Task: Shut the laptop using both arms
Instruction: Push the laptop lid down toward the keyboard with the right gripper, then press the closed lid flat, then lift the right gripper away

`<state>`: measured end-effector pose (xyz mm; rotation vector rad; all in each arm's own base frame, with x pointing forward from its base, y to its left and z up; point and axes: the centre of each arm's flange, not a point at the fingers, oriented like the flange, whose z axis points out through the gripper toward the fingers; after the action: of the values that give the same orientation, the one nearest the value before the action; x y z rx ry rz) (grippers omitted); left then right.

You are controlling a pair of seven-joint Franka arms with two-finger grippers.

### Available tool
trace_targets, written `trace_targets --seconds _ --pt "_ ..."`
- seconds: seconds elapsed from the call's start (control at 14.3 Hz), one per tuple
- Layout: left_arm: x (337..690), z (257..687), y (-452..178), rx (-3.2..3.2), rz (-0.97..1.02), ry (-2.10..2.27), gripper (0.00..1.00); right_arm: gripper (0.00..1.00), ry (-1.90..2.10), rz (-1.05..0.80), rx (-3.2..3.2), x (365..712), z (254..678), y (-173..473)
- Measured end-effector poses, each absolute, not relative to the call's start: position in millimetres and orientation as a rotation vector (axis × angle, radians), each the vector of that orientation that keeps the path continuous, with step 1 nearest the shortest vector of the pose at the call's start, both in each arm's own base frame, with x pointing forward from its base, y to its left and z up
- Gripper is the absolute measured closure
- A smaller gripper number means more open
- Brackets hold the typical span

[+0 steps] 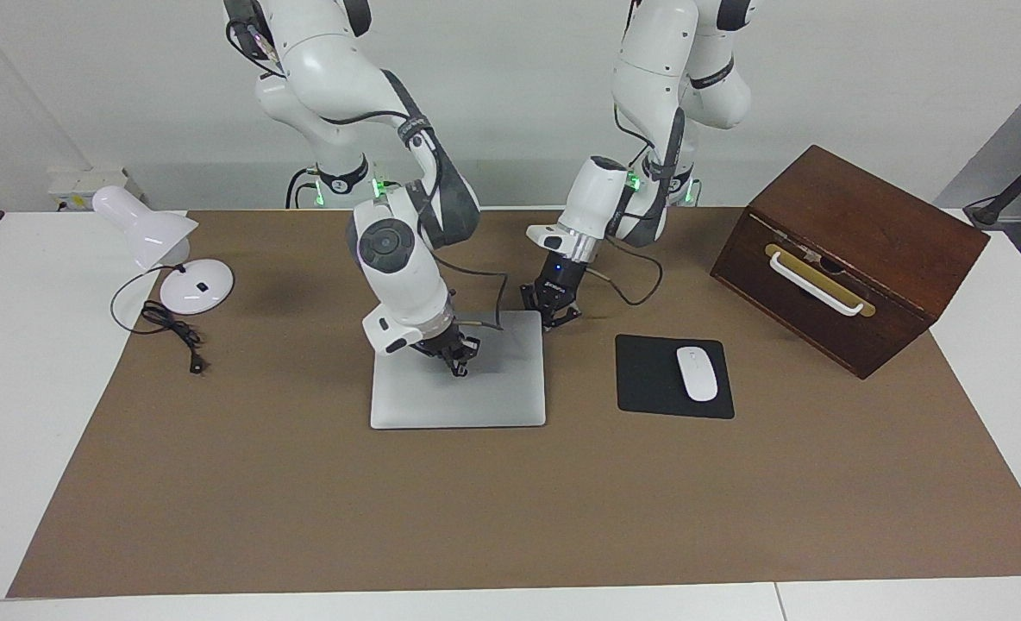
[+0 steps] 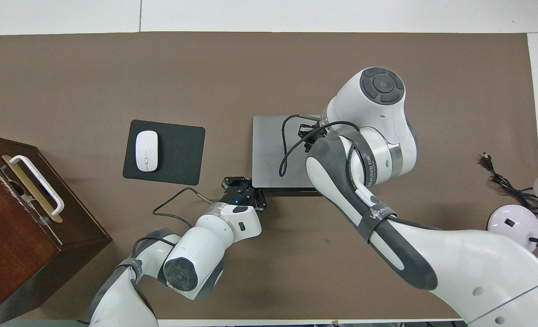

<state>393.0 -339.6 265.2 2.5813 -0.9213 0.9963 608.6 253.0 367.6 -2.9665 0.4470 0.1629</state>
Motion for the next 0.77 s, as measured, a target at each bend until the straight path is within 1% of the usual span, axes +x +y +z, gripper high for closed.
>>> trace_targets --seconds 0.21,0.49,0.63,0.77 --pt "393 265 -339 2.586 0.992 -0.897 0.99 0.99 0.463 0.135 -2.955 608 422 236" --pt "393 265 -339 2.599 0.974 -0.795 0.99 0.99 0.500 0.024 -2.920 604 484 208" --pt "394 265 -339 2.604 0.966 -0.751 0.99 0.99 0.463 -0.016 -2.922 603 510 178" --pt "394 266 -339 2.608 0.958 -0.709 0.99 0.99 0.361 -0.030 -2.945 603 528 129"
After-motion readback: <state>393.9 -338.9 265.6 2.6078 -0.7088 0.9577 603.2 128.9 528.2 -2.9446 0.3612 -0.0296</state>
